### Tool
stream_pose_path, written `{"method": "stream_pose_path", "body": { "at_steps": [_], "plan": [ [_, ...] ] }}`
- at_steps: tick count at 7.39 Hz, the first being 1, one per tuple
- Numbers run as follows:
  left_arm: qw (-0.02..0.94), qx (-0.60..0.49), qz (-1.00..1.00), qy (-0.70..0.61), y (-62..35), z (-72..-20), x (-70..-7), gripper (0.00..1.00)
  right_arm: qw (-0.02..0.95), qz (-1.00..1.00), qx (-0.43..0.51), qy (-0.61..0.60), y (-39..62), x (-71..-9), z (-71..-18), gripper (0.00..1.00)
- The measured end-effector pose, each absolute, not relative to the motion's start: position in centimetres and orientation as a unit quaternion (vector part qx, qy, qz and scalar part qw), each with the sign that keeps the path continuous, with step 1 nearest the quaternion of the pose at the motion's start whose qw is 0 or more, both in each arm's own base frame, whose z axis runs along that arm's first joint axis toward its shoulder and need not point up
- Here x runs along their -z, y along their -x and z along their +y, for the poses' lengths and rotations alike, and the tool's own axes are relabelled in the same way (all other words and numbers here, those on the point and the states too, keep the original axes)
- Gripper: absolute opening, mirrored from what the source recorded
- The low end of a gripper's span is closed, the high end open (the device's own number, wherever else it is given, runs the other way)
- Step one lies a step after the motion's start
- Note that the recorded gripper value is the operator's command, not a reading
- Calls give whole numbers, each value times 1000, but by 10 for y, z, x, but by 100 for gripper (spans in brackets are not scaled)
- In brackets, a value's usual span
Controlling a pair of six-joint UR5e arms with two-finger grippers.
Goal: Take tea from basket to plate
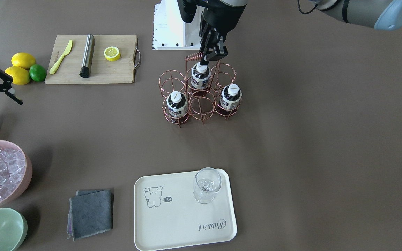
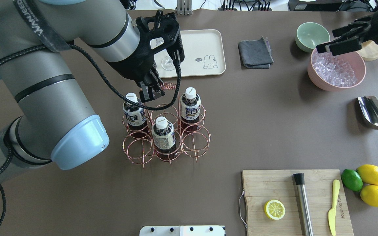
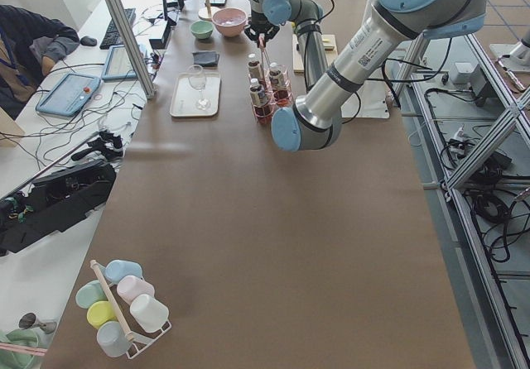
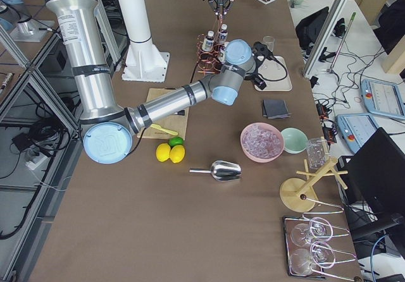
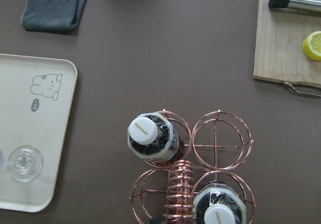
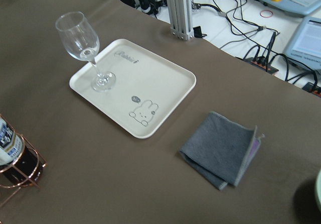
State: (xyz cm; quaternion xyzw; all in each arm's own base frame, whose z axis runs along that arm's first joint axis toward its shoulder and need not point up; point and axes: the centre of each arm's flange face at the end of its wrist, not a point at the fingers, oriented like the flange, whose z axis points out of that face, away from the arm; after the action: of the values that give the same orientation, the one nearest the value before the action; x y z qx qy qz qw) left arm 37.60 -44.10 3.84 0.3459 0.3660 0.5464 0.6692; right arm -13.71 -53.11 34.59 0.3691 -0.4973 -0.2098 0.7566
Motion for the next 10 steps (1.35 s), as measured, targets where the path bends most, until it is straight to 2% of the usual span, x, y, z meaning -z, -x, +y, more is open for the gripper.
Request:
{"method": "stream_pose_path", "body": {
  "at_steps": [2, 4, 6, 10],
  "plan": [
    [670, -546, 366, -345, -376, -441, -39, 0, 709, -539, 177, -418, 199, -328, -505, 100],
    [670, -545, 366, -346, -375, -441, -39, 0, 664, -563, 175, -461, 259, -351, -492, 100],
    [670, -544, 366, -349, -371, -441, -38, 0, 613, -585, 196, -493, 292, -363, -483, 100],
    [671, -543, 365, -348, -370, -441, -40, 0, 522, -586, 284, -551, 365, -305, -459, 100]
  ]
}}
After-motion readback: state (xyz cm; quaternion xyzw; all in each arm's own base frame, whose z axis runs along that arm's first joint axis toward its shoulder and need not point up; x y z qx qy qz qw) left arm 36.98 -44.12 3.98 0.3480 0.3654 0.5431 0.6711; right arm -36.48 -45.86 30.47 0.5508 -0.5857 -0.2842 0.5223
